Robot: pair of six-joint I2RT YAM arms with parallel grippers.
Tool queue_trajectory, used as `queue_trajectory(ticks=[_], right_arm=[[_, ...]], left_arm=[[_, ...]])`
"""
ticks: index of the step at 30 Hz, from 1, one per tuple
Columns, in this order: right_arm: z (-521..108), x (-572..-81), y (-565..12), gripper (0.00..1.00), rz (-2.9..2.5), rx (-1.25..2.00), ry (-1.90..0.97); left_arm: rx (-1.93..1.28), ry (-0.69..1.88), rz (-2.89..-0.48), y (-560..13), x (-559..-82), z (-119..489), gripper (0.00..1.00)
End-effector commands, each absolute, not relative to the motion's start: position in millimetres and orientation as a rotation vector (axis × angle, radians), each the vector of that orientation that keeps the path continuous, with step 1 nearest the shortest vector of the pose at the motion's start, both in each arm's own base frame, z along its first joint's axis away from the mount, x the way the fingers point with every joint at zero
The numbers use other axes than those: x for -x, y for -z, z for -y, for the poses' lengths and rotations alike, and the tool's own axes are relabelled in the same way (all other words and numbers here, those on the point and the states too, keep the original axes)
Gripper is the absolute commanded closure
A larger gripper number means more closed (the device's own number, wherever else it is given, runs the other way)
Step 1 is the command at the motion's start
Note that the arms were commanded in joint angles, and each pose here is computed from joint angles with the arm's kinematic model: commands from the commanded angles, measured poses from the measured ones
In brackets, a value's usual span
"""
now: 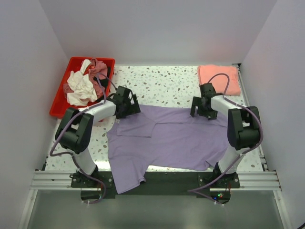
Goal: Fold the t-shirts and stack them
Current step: Fold the tshirt
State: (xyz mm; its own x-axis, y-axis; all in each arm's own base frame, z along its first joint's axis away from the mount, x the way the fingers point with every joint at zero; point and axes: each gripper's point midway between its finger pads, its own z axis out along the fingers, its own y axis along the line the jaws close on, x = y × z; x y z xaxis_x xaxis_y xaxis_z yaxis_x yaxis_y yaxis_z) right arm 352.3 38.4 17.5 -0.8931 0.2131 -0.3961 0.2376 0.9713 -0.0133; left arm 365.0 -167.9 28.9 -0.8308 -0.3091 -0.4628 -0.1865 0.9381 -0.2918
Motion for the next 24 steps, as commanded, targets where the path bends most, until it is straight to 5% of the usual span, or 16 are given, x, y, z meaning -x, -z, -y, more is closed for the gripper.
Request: queue_trajectory(ticks=[1, 24], right_arm=[[-27, -373, -9, 0.01, -2.691, -0.384, 0.137], [-3, -459, -17, 0.01, -2.633, -0.376, 0.163]], left_arm=[[0.355, 0.323, -2.558, -23, -381, 164, 0.0], [0.431, 0.253, -2.507, -14, -489, 149, 0.0]])
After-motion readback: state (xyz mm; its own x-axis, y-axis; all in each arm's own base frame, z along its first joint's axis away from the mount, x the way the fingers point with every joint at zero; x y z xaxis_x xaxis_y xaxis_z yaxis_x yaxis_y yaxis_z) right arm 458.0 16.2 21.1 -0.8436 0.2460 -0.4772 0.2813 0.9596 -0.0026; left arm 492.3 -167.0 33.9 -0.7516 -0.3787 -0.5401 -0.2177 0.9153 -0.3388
